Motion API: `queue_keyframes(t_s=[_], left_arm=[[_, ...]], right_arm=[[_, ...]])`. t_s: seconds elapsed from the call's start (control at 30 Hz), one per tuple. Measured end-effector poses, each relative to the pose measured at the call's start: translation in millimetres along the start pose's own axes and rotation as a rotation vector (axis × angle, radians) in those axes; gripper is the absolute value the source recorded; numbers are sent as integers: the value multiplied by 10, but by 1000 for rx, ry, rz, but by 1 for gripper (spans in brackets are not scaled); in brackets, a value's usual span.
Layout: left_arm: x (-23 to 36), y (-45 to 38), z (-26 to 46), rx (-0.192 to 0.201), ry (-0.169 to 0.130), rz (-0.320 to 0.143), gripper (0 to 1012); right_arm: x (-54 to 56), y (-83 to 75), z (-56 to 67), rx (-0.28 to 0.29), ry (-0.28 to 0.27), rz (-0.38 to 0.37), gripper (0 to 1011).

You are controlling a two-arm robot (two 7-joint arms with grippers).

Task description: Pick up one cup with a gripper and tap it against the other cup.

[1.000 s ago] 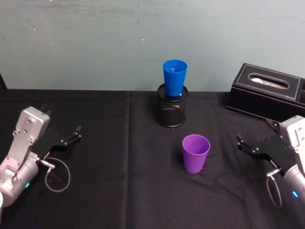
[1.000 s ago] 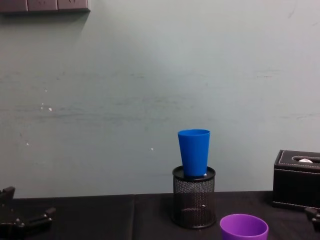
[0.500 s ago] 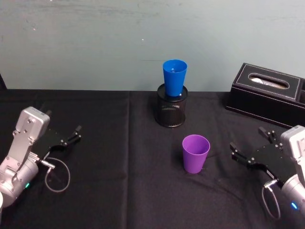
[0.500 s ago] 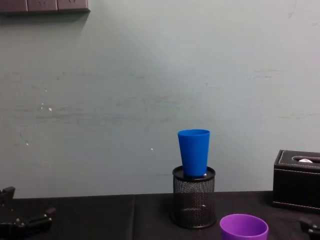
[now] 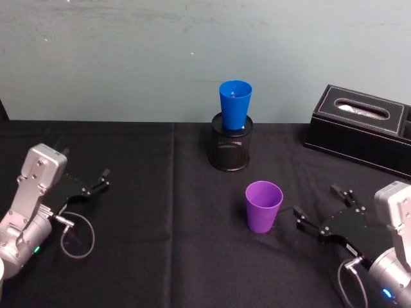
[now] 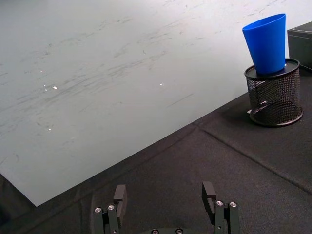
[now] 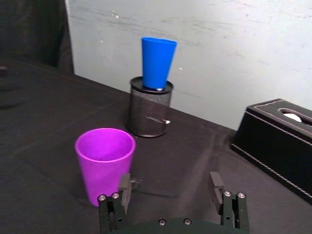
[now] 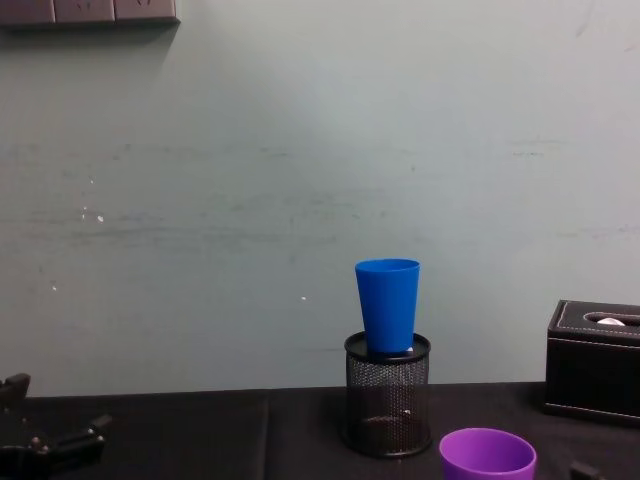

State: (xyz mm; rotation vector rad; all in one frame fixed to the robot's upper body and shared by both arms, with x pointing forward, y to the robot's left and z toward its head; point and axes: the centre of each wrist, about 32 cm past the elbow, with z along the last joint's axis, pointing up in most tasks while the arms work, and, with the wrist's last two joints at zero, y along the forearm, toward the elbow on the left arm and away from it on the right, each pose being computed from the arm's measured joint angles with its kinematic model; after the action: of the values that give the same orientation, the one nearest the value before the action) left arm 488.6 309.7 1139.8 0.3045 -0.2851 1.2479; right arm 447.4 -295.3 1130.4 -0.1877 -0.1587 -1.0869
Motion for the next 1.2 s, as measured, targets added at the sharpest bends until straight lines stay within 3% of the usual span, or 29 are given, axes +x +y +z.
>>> queue_keyframes(t_s=[0.8, 1.2], left_arm=[[0, 0, 0, 0, 0, 0, 1011], [0, 0, 0, 0, 0, 0, 1011]], right_arm=[[-248, 6, -44, 12, 60, 95, 1003], [-286, 92, -56, 19, 85, 105, 1003]])
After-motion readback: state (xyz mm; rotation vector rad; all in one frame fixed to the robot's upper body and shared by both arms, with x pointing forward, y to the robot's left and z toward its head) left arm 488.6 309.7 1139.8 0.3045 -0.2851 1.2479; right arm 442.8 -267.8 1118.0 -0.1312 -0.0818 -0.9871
